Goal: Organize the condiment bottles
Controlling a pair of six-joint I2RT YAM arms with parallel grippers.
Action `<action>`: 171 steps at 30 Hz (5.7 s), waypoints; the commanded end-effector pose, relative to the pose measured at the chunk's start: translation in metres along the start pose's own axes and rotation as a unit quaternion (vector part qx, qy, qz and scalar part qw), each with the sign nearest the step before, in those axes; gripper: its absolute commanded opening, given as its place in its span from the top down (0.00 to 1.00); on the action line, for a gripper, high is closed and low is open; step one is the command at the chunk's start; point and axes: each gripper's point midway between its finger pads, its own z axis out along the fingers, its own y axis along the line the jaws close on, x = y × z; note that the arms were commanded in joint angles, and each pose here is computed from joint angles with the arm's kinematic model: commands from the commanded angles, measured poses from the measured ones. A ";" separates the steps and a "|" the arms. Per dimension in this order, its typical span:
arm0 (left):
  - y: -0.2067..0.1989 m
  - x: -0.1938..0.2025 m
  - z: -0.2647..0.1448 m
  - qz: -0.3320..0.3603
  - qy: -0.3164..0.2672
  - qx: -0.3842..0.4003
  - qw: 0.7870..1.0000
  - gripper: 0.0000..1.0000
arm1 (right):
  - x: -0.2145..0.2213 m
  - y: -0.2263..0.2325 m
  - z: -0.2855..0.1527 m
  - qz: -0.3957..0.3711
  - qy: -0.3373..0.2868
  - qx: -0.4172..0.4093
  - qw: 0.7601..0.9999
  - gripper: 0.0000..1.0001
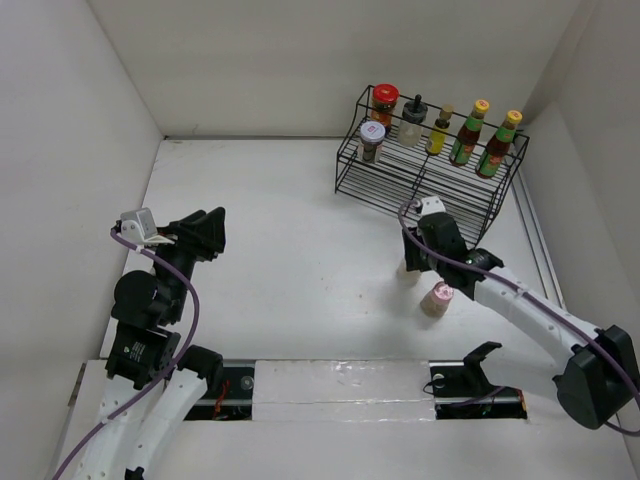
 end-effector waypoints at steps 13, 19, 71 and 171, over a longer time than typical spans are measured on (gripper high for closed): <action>-0.005 -0.009 0.004 0.000 -0.017 0.008 1.000 0.54 | -0.272 -0.013 -0.038 0.035 -0.298 -0.025 0.954 0.69; -0.006 -0.011 0.002 -0.001 -0.021 0.010 1.000 0.54 | -0.302 -0.030 0.000 0.037 -0.297 -0.020 0.954 0.69; -0.011 -0.014 -0.003 -0.003 -0.025 0.025 0.999 0.37 | 0.037 -0.032 -0.062 0.149 0.024 0.024 0.988 0.13; -0.018 0.017 0.019 0.001 0.047 0.037 0.998 0.00 | -0.128 0.131 -0.110 -0.148 -0.298 -0.325 0.886 0.00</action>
